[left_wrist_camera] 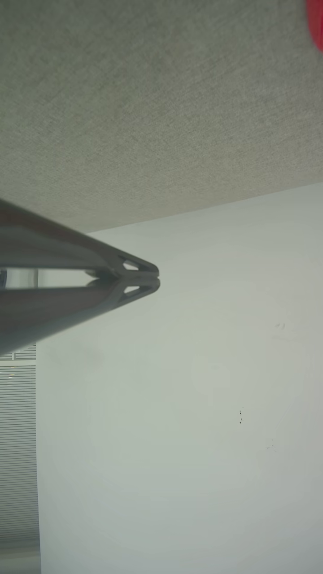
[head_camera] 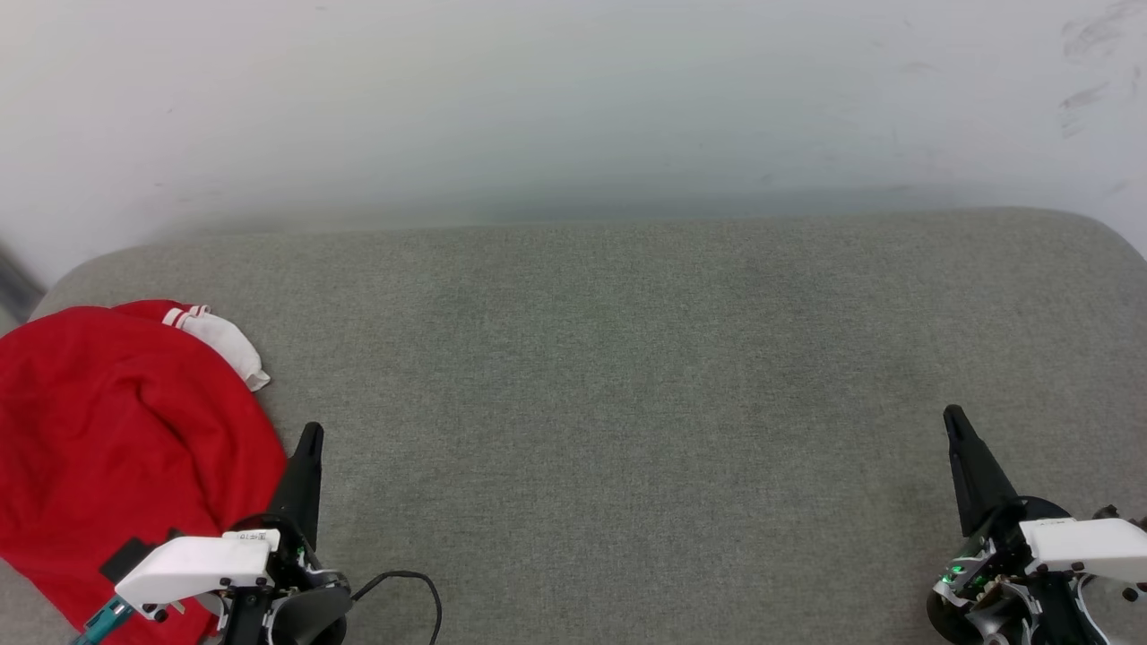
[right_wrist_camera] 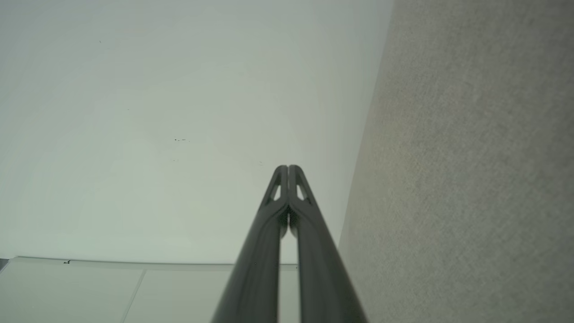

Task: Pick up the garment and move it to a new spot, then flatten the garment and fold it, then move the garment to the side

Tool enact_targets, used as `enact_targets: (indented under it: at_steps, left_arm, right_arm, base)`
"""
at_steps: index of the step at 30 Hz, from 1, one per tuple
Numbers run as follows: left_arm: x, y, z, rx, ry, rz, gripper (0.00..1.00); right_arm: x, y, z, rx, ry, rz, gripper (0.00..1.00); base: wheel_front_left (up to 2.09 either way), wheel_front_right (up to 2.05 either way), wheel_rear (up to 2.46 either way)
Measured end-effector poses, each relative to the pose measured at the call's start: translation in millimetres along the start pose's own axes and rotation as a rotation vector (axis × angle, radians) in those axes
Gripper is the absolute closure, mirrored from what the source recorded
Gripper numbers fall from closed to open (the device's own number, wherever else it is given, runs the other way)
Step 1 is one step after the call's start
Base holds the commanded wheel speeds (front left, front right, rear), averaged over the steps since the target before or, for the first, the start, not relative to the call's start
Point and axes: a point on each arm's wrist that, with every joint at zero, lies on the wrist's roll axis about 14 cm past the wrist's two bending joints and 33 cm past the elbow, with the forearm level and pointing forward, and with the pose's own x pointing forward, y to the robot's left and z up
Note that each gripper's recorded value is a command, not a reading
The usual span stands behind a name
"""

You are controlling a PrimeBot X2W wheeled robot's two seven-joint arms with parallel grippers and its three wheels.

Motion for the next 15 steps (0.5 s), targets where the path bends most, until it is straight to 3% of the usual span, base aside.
enact_targets:
  at_steps: [15]
  left_arm:
    - [0.0,0.0,-0.2,0.0,0.001,0.0,1.0]
  right_arm:
    - [0.0,0.0,0.1,0.0,0.0,0.0,1.0]
  base:
    - [0.0,0.0,0.0]
